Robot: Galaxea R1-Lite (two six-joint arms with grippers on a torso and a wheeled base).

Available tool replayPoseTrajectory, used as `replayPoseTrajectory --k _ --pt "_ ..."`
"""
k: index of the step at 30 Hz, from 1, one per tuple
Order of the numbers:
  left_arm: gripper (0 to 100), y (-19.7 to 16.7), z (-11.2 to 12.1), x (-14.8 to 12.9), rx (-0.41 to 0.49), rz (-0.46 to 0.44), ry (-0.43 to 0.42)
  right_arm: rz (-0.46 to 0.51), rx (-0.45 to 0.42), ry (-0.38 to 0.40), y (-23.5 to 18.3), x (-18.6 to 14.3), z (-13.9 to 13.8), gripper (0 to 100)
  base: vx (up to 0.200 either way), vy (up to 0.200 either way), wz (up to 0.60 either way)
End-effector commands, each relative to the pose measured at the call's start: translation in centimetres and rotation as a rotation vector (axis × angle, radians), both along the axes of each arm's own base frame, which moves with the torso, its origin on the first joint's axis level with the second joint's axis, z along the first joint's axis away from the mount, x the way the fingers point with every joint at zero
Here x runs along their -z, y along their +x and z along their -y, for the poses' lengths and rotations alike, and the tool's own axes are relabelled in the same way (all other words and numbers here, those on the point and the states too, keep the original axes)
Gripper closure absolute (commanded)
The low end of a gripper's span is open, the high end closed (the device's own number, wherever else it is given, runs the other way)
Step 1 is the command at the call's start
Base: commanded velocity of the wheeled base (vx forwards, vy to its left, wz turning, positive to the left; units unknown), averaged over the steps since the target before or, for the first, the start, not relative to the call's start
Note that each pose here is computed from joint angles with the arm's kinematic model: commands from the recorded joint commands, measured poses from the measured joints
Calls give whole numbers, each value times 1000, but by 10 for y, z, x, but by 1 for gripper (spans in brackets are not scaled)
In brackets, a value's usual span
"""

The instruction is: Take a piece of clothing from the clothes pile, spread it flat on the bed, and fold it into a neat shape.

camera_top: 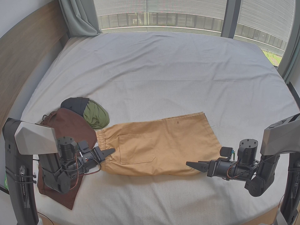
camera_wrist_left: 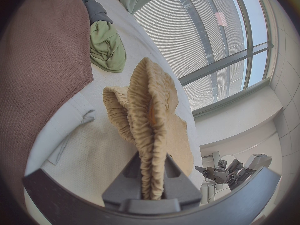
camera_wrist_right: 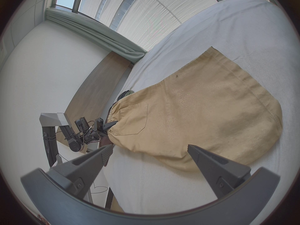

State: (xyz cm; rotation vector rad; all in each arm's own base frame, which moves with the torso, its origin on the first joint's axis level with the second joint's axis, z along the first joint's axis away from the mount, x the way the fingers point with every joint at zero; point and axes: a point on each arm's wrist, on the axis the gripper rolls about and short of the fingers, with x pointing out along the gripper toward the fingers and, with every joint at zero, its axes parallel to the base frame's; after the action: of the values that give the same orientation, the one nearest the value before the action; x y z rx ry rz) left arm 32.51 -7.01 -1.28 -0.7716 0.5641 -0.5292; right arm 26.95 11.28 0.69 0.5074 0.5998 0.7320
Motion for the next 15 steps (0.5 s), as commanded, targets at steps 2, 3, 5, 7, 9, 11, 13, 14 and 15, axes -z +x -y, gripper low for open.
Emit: replayPoseTrajectory --k 2,3,5,7,9,11,13,14,15 --pt "100 -2 0 -7 2 14 -4 1 -2 1 0 0 0 0 0 0 0" --pt "100 -2 -1 -6 1 13 -4 1 -3 1 0 0 -1 0 0 0 0" --pt "100 -2 -1 -7 1 14 -4 -1 -3 0 0 0 -1 0 0 0 0" --pt "100 -2 -1 -7 1 14 -4 -1 -3 0 0 0 -1 0 0 0 0" --pt "100 -4 -1 -7 3 10 -3 -1 -3 0 0 0 -1 0 0 0 0" --pt "100 -7 -1 -9 9 8 -2 6 -4 -7 0 1 0 0 0 0 0" --pt "100 -7 -1 -12 23 18 -5 8 -4 -12 0 2 0 0 0 0 0" --pt "100 -7 -1 -12 26 19 -6 7 -5 -13 0 2 0 0 0 0 0" --pt "100 -8 -2 -13 32 20 -7 8 -5 -14 0 2 0 0 0 0 0"
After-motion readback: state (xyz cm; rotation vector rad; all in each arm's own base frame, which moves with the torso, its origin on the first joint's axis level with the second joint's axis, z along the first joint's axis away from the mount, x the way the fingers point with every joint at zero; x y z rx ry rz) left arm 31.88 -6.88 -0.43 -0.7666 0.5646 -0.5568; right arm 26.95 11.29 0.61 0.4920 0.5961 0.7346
